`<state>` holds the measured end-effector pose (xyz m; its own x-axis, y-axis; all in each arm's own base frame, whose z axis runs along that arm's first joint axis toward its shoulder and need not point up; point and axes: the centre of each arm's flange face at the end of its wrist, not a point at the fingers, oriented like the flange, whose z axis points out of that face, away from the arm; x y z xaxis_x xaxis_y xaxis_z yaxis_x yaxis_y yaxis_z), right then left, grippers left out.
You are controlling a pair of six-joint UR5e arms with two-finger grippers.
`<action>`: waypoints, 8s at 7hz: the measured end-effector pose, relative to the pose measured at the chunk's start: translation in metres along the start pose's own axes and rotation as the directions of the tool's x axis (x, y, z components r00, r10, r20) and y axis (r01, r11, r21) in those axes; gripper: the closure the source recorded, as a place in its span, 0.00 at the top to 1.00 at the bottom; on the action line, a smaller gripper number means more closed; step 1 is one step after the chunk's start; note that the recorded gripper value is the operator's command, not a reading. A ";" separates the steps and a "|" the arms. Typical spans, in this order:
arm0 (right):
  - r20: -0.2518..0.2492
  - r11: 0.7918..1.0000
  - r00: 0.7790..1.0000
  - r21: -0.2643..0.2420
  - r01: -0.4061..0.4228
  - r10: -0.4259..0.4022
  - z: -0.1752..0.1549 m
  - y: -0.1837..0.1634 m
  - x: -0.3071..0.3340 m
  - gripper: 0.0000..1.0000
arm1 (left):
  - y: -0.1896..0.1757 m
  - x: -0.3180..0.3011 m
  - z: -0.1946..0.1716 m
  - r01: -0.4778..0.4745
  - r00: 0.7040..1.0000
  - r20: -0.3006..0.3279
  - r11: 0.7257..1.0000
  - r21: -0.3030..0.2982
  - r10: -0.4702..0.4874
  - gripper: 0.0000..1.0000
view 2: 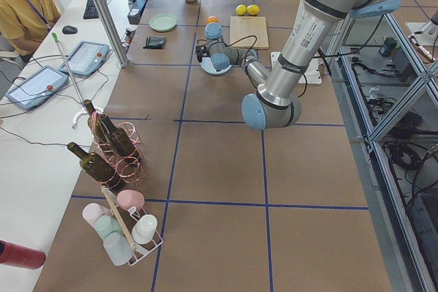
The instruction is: Pick orange to plate
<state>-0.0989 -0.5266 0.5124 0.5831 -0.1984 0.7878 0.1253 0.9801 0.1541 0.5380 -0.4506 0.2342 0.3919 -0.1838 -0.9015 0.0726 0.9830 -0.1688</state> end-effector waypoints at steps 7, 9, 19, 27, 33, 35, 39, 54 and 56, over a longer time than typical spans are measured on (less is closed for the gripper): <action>-0.068 0.972 0.979 0.148 -0.181 0.193 0.145 0.012 -0.179 1.00 | 0.009 -0.004 -0.027 0.006 0.999 -0.040 1.000 0.010 -0.005 0.69; -0.085 0.972 0.978 0.158 -0.175 0.190 0.153 0.014 -0.182 1.00 | 0.009 -0.007 -0.027 0.005 0.999 -0.040 1.000 0.010 -0.005 0.69; -0.125 0.978 0.977 0.140 -0.154 0.172 0.181 0.017 -0.185 1.00 | 0.013 -0.016 -0.035 -0.002 0.998 -0.059 1.000 0.014 0.003 0.70; -0.034 0.962 0.977 0.189 -0.198 0.208 0.153 -0.007 -0.251 0.00 | 0.015 -0.010 -0.049 -0.014 0.996 -0.084 1.000 0.022 0.016 1.00; 0.169 0.885 0.907 0.208 -0.416 0.386 0.196 -0.024 -0.517 0.00 | 0.012 -0.022 -0.098 -0.027 0.991 -0.130 0.997 0.070 0.036 1.00; 0.141 0.882 0.911 0.231 -0.412 0.388 0.221 -0.016 -0.528 0.12 | 0.011 -0.023 -0.098 -0.025 0.991 -0.130 0.997 0.072 0.034 1.00; 0.097 0.888 0.917 0.229 -0.399 0.387 0.249 -0.008 -0.532 1.00 | 0.011 -0.023 -0.098 -0.024 0.991 -0.128 0.997 0.071 0.033 1.00; -0.126 0.996 0.989 0.037 0.085 -0.080 -0.055 0.052 0.135 1.00 | -0.133 -0.440 -0.312 -0.628 0.742 0.368 0.773 0.088 0.560 1.00; -0.118 0.997 0.990 0.012 0.075 -0.073 -0.074 0.064 0.158 1.00 | -0.155 -0.527 -0.379 -0.581 0.735 0.417 0.814 -0.019 0.534 1.00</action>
<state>0.0609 -0.4958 0.6030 0.6630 -0.2695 0.6984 0.1595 0.9624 0.2199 -0.0277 -0.5060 0.5841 0.7092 0.3903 -0.5871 -0.1859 0.9068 0.3784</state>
